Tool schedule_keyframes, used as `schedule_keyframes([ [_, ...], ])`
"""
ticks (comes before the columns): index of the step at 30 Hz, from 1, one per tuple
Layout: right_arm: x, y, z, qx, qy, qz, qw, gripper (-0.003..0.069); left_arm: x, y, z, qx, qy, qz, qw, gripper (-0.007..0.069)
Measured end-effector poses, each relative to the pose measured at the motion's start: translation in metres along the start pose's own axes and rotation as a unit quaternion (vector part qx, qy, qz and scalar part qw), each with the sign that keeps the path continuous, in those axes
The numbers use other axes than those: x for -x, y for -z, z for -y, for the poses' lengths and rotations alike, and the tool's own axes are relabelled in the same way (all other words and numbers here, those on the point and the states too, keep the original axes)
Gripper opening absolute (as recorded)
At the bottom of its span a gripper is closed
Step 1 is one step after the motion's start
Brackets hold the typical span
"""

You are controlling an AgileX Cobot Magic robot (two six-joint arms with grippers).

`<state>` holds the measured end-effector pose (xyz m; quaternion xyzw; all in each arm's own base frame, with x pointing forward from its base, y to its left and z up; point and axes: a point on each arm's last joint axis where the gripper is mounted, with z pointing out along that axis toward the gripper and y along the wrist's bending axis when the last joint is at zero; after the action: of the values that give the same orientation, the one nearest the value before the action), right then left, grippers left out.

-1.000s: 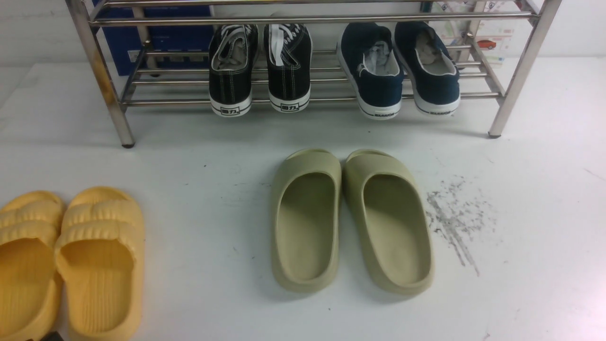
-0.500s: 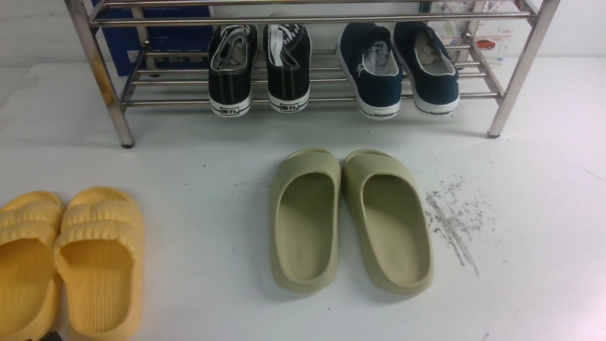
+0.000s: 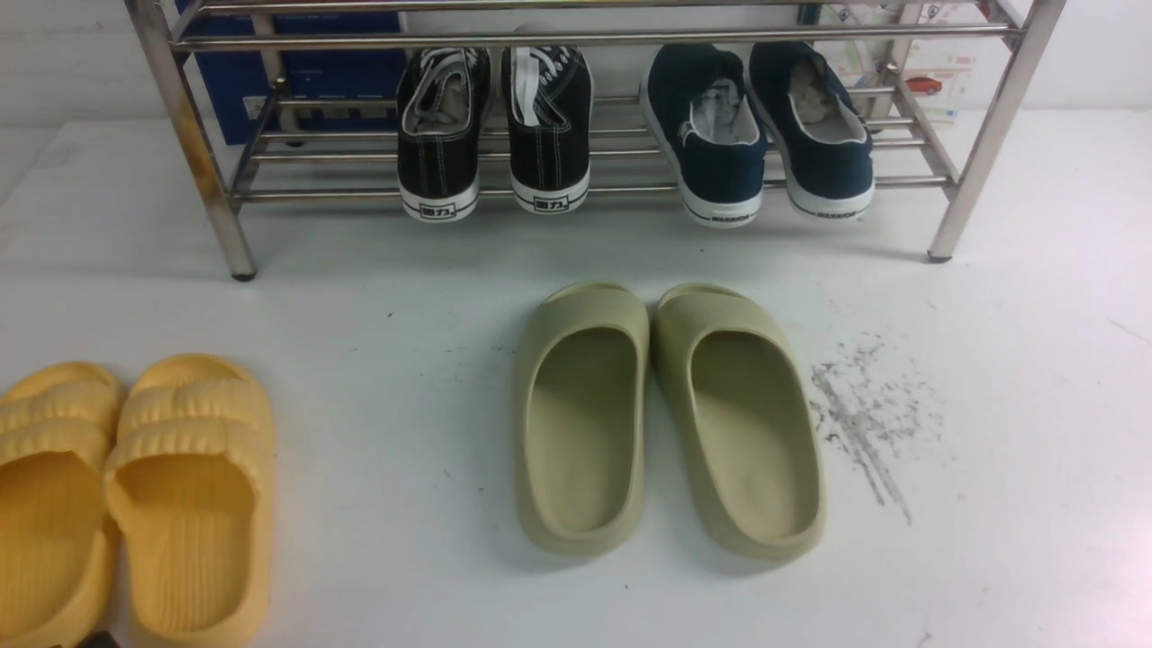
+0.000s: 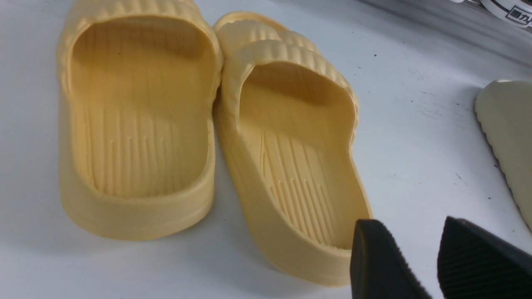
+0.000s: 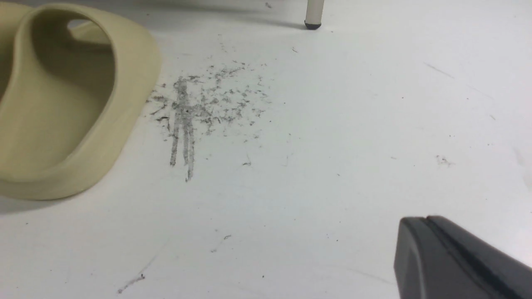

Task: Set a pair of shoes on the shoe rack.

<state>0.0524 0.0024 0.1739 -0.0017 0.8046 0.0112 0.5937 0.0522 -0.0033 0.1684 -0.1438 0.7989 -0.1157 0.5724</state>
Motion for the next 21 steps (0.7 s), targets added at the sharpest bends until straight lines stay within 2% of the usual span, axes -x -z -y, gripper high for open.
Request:
schedule_keyframes([
  [21, 0.0000, 0.0000, 0.0001, -0.001, 0.000, 0.000, 1.000, 0.0007, -0.0003, 0.0000, -0.0001, 0.000, 0.000, -0.002, 1.000, 0.0239],
])
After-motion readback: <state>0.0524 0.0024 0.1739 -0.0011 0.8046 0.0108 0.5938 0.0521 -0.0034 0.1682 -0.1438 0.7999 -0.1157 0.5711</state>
